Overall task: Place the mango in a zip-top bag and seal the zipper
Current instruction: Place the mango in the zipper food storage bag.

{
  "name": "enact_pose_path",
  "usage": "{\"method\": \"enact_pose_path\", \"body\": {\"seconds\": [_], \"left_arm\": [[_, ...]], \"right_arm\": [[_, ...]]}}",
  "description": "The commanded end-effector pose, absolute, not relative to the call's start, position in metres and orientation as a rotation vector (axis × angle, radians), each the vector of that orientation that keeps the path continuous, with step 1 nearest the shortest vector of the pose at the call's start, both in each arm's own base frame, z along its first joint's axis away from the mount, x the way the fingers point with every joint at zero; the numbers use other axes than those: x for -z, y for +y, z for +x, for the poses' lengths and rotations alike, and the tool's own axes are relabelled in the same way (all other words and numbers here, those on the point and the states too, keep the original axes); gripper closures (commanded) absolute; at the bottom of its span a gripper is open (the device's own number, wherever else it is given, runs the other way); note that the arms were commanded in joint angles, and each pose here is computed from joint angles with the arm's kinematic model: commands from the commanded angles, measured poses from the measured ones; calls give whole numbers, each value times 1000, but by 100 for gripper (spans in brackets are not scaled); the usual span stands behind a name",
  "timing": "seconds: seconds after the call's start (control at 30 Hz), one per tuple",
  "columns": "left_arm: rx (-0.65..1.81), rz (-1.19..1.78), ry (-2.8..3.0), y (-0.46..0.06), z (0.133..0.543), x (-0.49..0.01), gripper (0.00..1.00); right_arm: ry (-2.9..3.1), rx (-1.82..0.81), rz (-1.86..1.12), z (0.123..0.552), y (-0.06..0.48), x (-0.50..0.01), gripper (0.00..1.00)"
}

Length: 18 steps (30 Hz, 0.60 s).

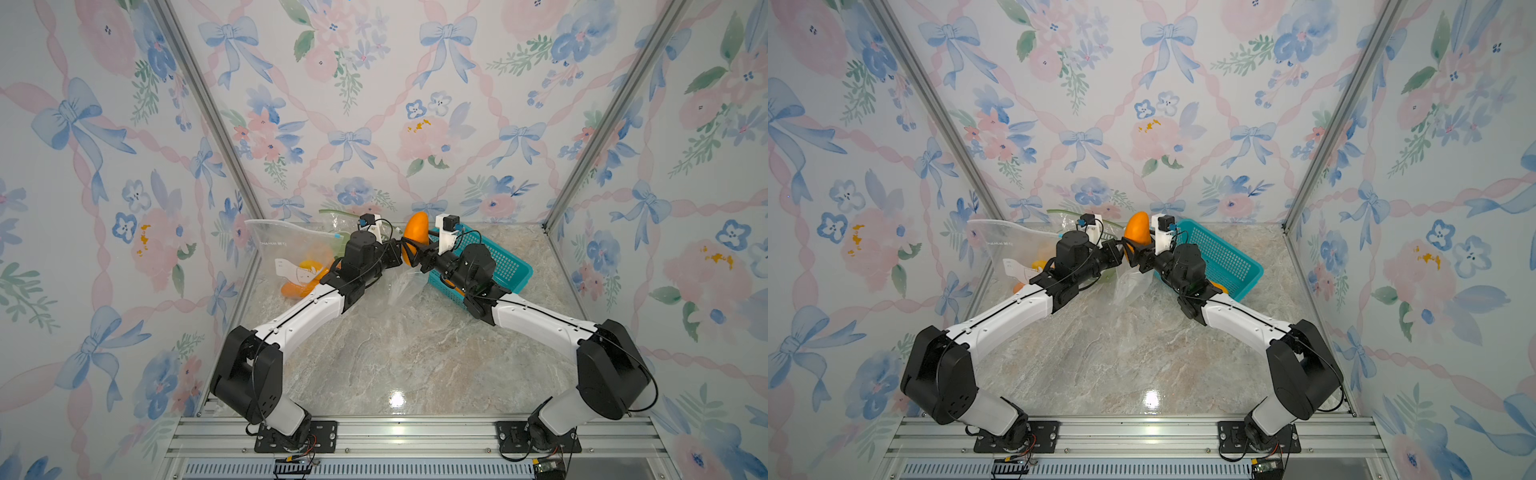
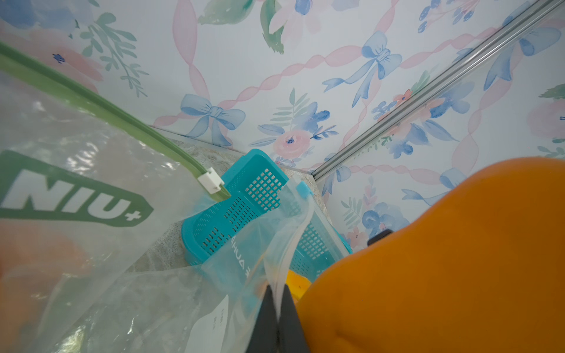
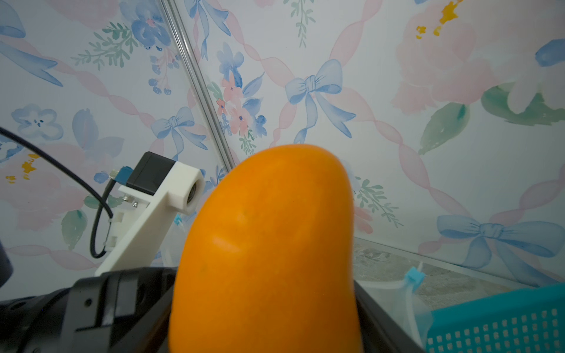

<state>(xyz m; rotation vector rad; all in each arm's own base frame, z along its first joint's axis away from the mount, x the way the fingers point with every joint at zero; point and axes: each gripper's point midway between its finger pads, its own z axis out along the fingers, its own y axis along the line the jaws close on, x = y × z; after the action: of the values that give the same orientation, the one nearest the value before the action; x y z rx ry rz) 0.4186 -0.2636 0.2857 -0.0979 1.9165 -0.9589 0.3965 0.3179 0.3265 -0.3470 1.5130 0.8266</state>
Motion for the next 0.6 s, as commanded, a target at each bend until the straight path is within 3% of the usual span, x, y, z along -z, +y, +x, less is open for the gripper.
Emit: {"method": "enact_pose_path", "body": {"seconds": [0.0,0.3,0.57], "left_arm": [[1008,-100,1794,-258,417,-331,100],[1010,-100,1792,-257,416,-332,100],[991,-112,1780,-251,414,-334,100]], "right_arm": [[1517,-859,-357,396,322,-321,25],[1553,-840,-365,398,320,-319,9],[1552,-824,-373,394,315,-330,8]]}}
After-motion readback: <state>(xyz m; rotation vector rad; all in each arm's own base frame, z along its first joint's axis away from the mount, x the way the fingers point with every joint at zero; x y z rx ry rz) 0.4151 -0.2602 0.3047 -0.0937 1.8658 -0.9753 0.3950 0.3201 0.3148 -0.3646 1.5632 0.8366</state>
